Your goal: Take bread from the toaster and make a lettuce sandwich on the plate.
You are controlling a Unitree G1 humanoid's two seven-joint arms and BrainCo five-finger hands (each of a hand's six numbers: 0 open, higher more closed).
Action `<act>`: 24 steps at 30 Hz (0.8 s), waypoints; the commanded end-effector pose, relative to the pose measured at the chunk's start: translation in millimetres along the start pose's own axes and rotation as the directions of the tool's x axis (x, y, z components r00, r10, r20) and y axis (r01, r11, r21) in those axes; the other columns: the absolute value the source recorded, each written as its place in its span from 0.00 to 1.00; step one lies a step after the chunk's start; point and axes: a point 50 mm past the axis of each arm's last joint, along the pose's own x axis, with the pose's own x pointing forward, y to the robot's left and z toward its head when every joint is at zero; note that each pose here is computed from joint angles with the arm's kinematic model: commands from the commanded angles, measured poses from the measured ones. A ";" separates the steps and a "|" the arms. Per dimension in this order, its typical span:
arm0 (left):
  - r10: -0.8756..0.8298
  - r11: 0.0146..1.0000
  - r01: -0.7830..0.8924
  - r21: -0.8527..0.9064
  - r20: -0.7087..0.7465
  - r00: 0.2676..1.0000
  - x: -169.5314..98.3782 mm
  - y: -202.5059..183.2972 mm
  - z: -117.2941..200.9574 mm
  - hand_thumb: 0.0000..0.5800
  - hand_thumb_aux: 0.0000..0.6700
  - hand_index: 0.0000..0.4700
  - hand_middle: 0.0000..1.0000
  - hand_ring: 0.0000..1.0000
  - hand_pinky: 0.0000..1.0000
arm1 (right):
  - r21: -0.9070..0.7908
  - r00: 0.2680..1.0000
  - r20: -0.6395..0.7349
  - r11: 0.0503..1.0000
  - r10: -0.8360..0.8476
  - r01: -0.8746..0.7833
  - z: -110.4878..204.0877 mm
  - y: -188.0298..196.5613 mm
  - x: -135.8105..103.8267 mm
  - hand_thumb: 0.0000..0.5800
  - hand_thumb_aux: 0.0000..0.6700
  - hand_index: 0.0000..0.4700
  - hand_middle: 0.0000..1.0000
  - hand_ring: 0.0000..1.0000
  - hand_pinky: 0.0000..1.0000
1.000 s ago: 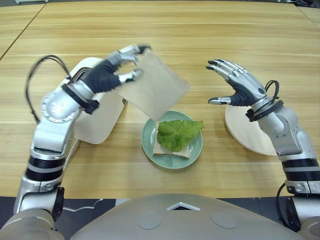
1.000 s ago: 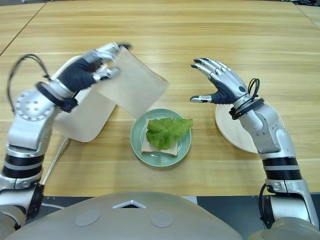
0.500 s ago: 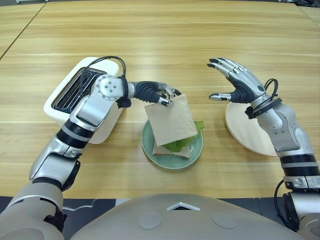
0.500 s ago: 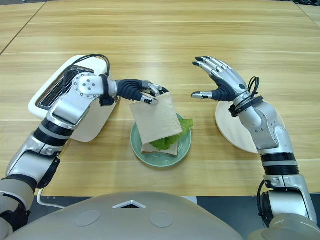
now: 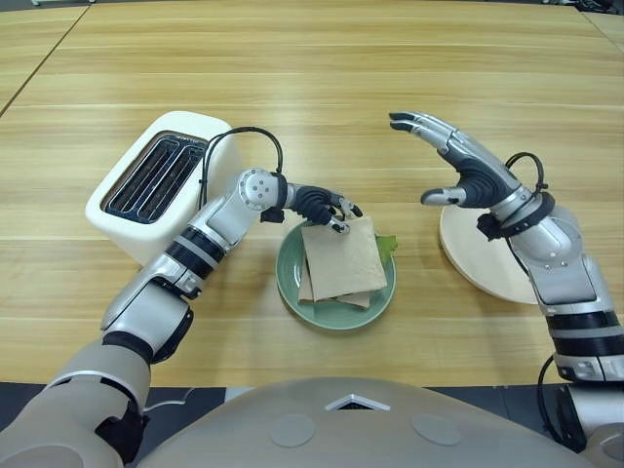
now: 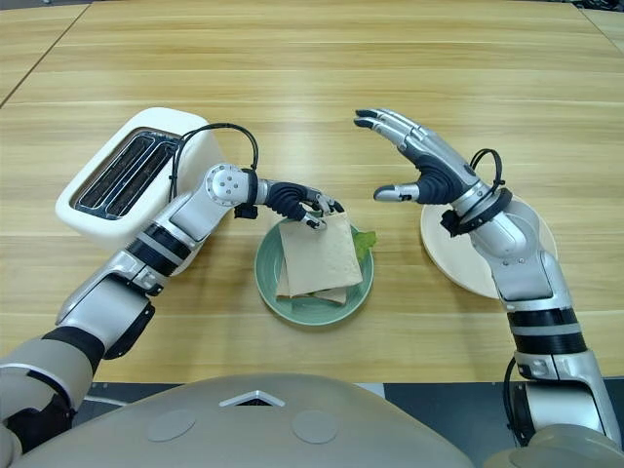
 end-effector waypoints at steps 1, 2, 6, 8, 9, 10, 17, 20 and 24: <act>0.001 0.999 0.000 0.035 -0.020 1.000 5.6 2.2 -5.6 1.00 1.00 1.00 0.00 0.00 0.00 | 0.193 0.963 0.204 0.957 0.179 -0.219 40.2 17.7 -7.4 0.00 0.00 0.00 0.00 0.00 0.00; 0.003 0.999 -0.003 0.032 -0.018 1.000 7.0 2.0 -6.5 1.00 1.00 1.00 0.00 0.00 0.00 | 0.219 0.942 0.242 0.933 0.233 -0.287 47.4 24.2 -10.8 0.00 0.00 0.00 0.00 0.00 0.00; 0.019 0.999 -0.019 0.031 -0.005 1.000 10.7 3.1 -8.1 1.00 1.00 1.00 0.00 0.00 0.00 | 0.212 0.887 0.199 0.865 0.418 -0.455 43.2 48.2 -16.8 0.00 0.00 0.00 0.00 0.00 0.00; 0.027 0.999 -0.027 0.029 0.001 1.000 12.2 4.1 -8.2 1.00 1.00 1.00 0.00 0.00 0.00 | 0.214 0.859 0.165 0.833 0.484 -0.510 37.1 61.4 -18.8 0.00 0.00 0.00 0.00 0.00 0.00; 0.029 0.999 -0.029 0.028 0.002 1.000 12.9 4.4 -8.3 1.00 1.00 1.00 0.00 0.00 0.00 | 0.209 0.847 0.148 0.821 0.510 -0.531 34.4 67.5 -19.6 0.00 0.00 0.00 0.00 0.00 0.00; 0.031 0.999 -0.031 0.028 0.003 1.000 13.4 4.7 -8.4 1.00 1.00 1.00 0.00 0.00 0.00 | 0.201 0.836 0.122 0.811 0.535 -0.549 30.7 73.9 -20.1 0.00 0.00 0.00 0.00 0.00 0.00; 0.045 0.999 -0.045 0.026 0.011 0.999 14.3 5.0 -9.1 1.00 1.00 1.00 0.00 0.00 0.00 | 0.119 0.710 -0.141 0.723 0.690 -0.680 -9.9 109.8 -31.2 0.00 0.00 0.00 0.00 0.00 0.00; 0.074 0.997 -0.074 0.036 0.010 0.997 15.0 7.5 -8.8 1.00 1.00 1.00 0.00 0.00 0.00 | 0.140 0.648 -0.172 0.669 0.742 -0.730 -14.1 117.9 -40.6 0.00 0.00 0.00 0.00 0.00 0.00; 0.244 0.969 -0.245 0.018 0.035 0.969 11.4 27.7 -4.2 0.01 0.00 0.00 0.00 0.00 0.00 | 0.156 0.588 -0.208 0.620 0.782 -0.769 -19.7 126.5 -48.2 0.00 0.00 0.00 0.00 0.00 0.00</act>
